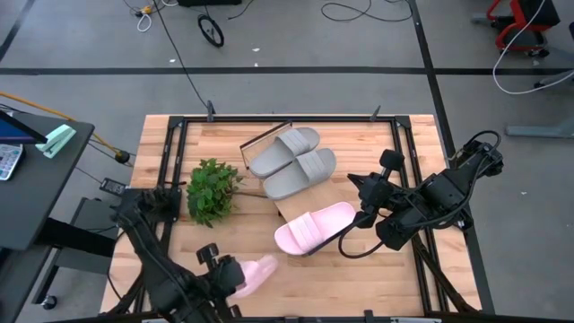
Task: Pick and place slides into the shelf
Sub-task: Put the pink slide on the shelf
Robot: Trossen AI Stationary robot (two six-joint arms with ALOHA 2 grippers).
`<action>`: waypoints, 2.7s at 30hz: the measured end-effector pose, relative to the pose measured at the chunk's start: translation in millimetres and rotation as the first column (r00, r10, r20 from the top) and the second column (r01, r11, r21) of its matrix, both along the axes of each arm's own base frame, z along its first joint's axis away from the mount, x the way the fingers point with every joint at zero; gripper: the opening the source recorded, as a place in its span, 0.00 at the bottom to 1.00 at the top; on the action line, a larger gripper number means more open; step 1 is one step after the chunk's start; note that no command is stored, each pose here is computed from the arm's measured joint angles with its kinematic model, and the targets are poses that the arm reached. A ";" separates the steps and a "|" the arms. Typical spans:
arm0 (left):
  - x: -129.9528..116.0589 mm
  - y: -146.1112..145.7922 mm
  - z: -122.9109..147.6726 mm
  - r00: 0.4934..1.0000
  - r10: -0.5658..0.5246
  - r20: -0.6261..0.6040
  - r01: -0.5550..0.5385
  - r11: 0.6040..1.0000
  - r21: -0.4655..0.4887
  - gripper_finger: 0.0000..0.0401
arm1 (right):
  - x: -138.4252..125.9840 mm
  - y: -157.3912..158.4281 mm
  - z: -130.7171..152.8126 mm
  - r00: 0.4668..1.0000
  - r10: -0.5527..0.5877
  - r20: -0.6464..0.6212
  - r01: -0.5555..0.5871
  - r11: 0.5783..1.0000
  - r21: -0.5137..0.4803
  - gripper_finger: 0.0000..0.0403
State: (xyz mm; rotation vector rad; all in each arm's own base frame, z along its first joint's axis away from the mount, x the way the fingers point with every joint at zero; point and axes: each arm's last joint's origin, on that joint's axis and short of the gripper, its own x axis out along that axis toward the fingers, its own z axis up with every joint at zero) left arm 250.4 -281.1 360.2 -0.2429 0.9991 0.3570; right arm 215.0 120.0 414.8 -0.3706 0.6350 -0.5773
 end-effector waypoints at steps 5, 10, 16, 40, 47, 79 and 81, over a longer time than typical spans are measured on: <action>-2.7 3.5 33.1 0.995 -0.040 0.095 0.046 0.997 -0.057 0.00 | 0.0 0.2 -0.3 1.000 0.005 -0.008 -0.005 1.000 0.011 0.00; -8.5 10.0 49.9 0.986 -0.052 0.158 0.067 0.994 -0.089 0.00 | 0.0 0.3 -0.4 1.000 0.003 -0.005 -0.003 1.000 0.018 0.00; -23.2 15.5 65.0 0.979 -0.075 0.188 0.099 0.988 -0.120 0.00 | -0.1 0.4 -0.6 1.000 0.006 -0.008 -0.005 1.000 0.022 0.00; -2.6 86.0 123.4 0.864 -0.256 0.434 0.090 0.926 0.366 0.00 | -3.5 4.5 4.5 0.998 0.069 0.001 -0.069 0.995 0.072 0.00; 13.6 108.0 123.3 0.889 -0.293 0.352 0.095 0.870 0.484 0.00 | -24.5 1.0 32.3 0.965 0.218 0.144 -0.253 0.919 0.302 0.00; 101.2 140.6 17.1 0.907 -0.396 -0.143 0.335 0.474 0.815 0.00 | -62.9 -21.2 56.1 0.922 0.290 0.258 -0.387 0.734 0.558 0.00; 101.6 141.0 14.1 0.908 -0.393 -0.148 0.338 0.475 0.813 0.00 | -62.3 -21.0 55.8 0.924 0.282 0.258 -0.381 0.738 0.557 0.00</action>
